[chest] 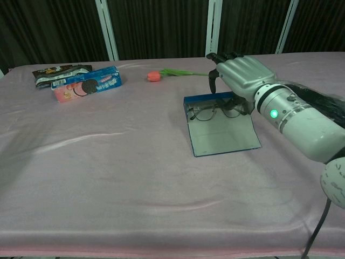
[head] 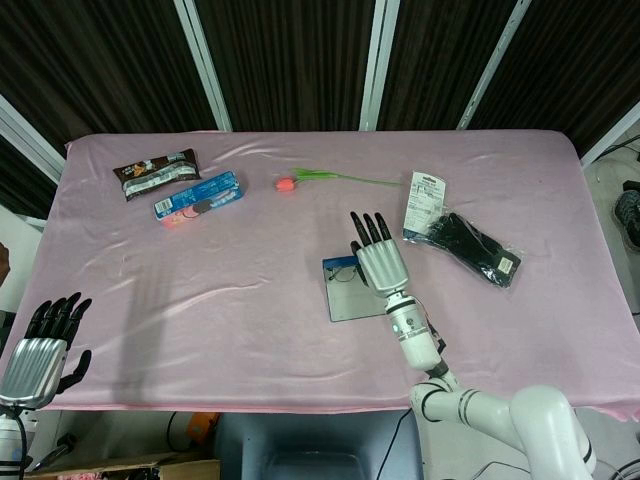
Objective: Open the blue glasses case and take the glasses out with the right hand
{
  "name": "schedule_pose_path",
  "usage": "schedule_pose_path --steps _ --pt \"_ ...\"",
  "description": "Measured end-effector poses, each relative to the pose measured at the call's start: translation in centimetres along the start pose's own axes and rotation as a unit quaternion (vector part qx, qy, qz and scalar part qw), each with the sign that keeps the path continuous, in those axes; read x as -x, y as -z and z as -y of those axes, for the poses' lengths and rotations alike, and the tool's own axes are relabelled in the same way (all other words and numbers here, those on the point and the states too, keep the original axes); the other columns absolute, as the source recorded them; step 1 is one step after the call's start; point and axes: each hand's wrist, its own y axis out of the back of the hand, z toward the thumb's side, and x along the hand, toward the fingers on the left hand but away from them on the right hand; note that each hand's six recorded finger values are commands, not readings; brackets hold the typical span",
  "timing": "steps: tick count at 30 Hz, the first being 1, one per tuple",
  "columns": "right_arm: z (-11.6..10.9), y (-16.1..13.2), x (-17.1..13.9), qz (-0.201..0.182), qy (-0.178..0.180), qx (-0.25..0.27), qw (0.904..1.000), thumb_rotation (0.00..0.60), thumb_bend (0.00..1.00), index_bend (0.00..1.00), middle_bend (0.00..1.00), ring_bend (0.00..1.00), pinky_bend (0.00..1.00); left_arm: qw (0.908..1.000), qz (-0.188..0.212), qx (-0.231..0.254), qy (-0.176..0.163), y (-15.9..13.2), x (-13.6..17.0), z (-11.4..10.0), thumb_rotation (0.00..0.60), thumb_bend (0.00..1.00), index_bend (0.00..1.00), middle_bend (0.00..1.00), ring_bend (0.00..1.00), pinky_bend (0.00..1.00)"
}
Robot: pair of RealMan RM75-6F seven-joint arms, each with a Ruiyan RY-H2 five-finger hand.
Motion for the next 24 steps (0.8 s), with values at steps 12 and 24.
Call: schedule_pose_path --steps 12,24 --pt "0.9 -0.2 -0.5 -0.008 0.017 -0.014 0.9997 0.600 0.54 0.70 0.07 0.00 0.00 1.0000 0.000 -0.001 0.002 0.0 0.0 0.1 0.600 0.41 0.00 0.00 0.00 0.01" --pt "0.3 1.8 0.5 0.022 0.028 -0.049 0.9982 0.600 0.54 0.70 0.07 0.00 0.00 1.0000 0.001 -0.002 0.002 -0.1 0.0 0.1 0.600 0.41 0.00 0.00 0.00 0.01"
